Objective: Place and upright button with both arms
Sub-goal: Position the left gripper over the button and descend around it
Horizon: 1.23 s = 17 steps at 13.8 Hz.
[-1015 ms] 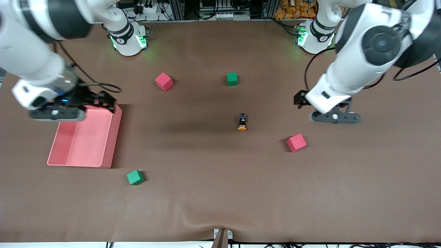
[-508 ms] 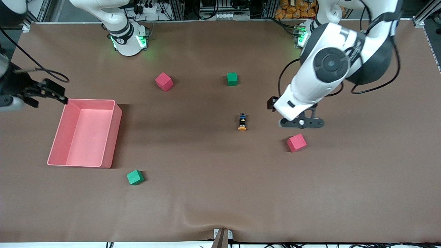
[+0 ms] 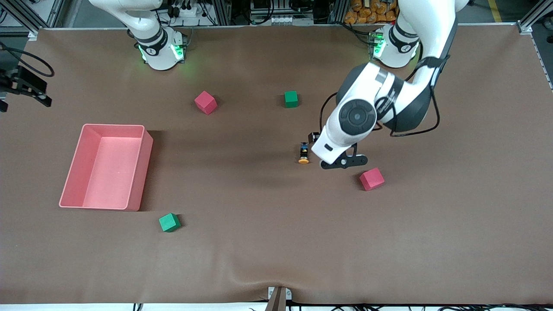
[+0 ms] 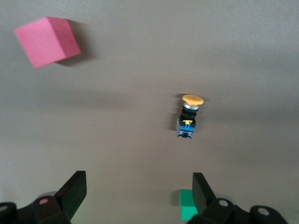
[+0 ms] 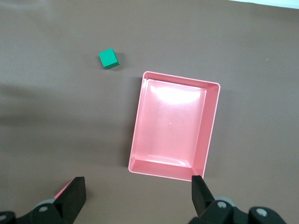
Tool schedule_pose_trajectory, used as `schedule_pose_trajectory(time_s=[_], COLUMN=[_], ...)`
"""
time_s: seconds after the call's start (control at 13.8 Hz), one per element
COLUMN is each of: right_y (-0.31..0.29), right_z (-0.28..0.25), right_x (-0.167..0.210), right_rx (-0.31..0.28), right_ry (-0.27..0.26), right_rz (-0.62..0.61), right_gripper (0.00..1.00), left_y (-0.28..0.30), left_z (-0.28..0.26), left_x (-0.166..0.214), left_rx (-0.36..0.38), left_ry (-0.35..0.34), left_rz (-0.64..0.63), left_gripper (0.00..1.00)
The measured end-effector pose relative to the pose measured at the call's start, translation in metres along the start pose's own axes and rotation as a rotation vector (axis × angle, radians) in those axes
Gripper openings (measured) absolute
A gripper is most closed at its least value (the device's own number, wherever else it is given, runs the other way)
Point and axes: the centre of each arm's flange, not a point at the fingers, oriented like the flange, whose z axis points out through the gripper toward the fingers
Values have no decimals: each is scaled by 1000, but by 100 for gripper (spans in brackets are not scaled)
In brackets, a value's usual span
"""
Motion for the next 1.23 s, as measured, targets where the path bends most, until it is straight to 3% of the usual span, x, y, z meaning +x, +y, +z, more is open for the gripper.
schedule_pose_trajectory(time_s=[0.44, 0.8, 1.23], right_y=[-3, -6, -11], right_z=[-12, -15, -18], right_x=[-16, -23, -20], right_rx=[14, 7, 4], right_ry=[-91, -137, -114], right_rz=[4, 208, 258], right_gripper=[100, 100, 100], left_y=[-10, -10, -11], left_z=[7, 5, 3], left_x=[15, 16, 16], left_rx=[-23, -49, -54], left_ry=[-22, -35, -44], left_rz=[-34, -43, -46], left_gripper=[100, 100, 100])
